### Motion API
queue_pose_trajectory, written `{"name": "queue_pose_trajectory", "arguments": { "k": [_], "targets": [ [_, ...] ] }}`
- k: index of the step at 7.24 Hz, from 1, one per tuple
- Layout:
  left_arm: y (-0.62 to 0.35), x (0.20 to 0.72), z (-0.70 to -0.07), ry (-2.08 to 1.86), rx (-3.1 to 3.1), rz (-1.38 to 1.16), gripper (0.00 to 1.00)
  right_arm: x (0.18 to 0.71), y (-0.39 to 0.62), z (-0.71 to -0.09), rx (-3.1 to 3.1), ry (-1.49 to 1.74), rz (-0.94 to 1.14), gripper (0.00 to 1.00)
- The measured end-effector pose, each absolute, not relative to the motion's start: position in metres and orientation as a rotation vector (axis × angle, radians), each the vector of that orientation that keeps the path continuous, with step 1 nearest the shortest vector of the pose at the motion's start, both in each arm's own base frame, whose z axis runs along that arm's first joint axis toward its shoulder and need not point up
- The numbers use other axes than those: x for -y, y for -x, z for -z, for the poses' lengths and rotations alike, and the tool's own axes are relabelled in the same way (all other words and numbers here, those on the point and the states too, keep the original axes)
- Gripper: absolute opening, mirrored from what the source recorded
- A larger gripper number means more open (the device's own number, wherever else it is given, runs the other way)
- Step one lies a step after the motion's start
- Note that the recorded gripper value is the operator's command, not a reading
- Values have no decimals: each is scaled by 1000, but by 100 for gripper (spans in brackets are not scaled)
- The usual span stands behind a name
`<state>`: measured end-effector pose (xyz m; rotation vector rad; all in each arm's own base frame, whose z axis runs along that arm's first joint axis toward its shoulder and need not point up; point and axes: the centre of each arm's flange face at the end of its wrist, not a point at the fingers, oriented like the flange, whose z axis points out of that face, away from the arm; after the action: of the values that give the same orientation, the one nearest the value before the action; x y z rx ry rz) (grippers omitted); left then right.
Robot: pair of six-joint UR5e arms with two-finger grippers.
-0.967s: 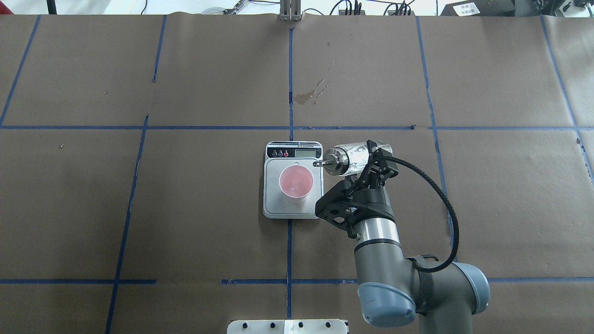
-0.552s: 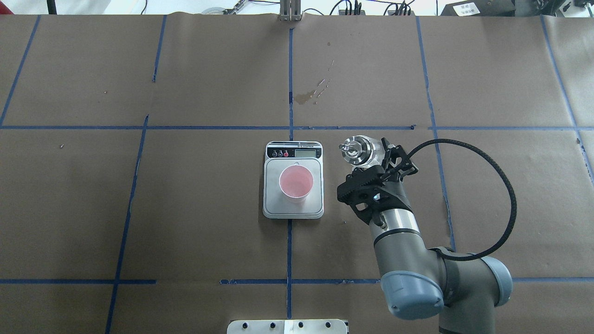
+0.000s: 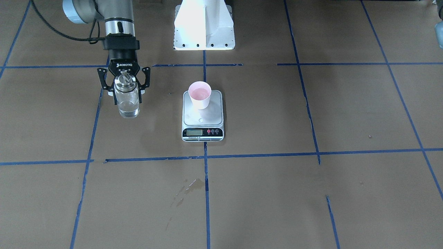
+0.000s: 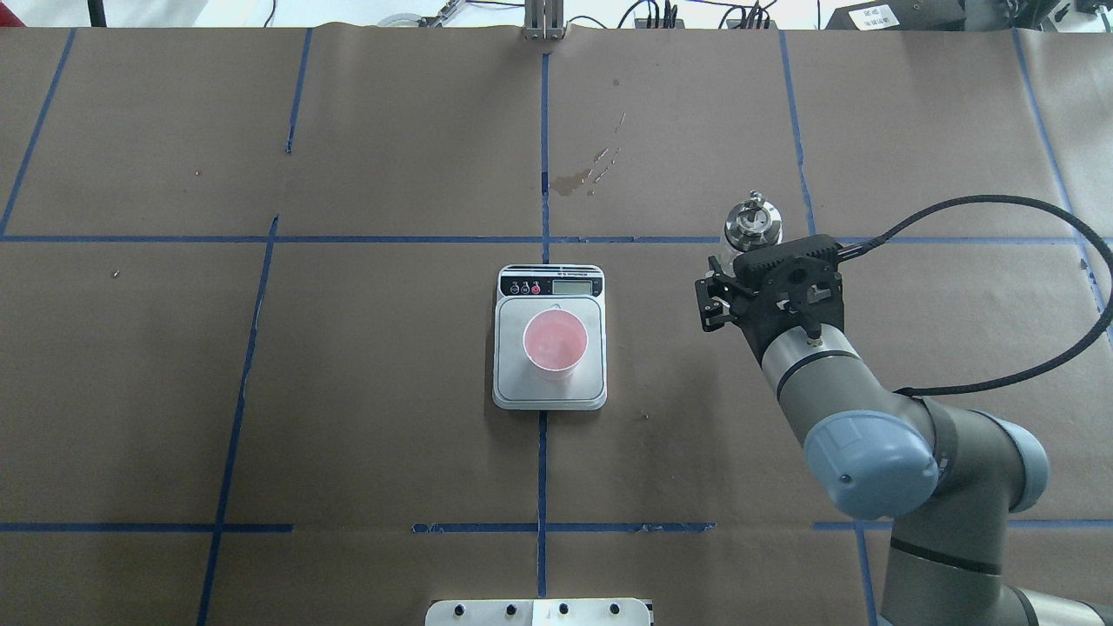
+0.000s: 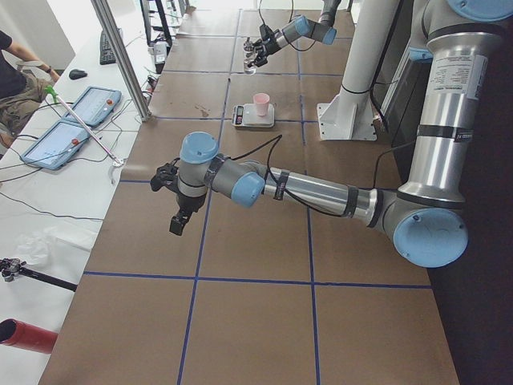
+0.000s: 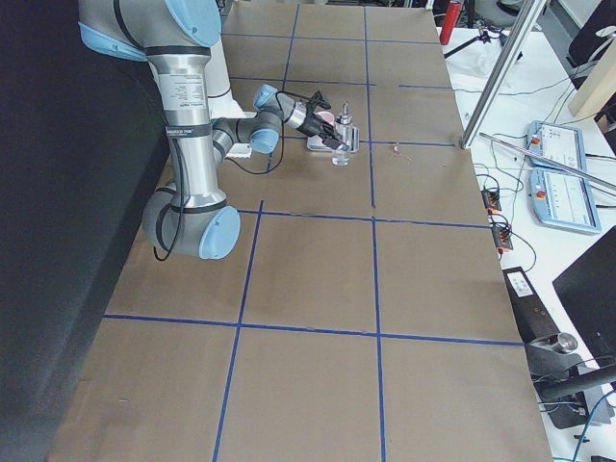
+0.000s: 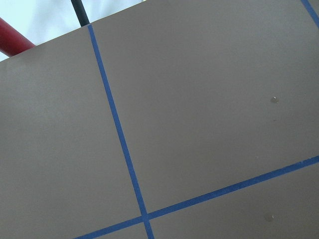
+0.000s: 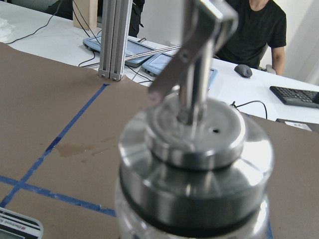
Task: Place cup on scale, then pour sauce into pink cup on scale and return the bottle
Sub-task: 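Tilt the bottle upright and carry it back with the right gripper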
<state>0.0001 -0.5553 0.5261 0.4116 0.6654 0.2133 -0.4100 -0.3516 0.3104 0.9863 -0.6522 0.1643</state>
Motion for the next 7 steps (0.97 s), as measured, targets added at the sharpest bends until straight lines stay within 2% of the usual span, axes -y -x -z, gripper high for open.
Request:
{"name": "queue_pose_trajectory", "arguments": {
  "k": [5, 7],
  "targets": [
    [2, 552, -521, -421, -665, -211, 100, 349, 379, -445, 823, -988, -220, 0],
    [2, 552, -521, -421, -665, -211, 100, 343, 365, -472, 790, -1002, -163, 0]
  ]
}}
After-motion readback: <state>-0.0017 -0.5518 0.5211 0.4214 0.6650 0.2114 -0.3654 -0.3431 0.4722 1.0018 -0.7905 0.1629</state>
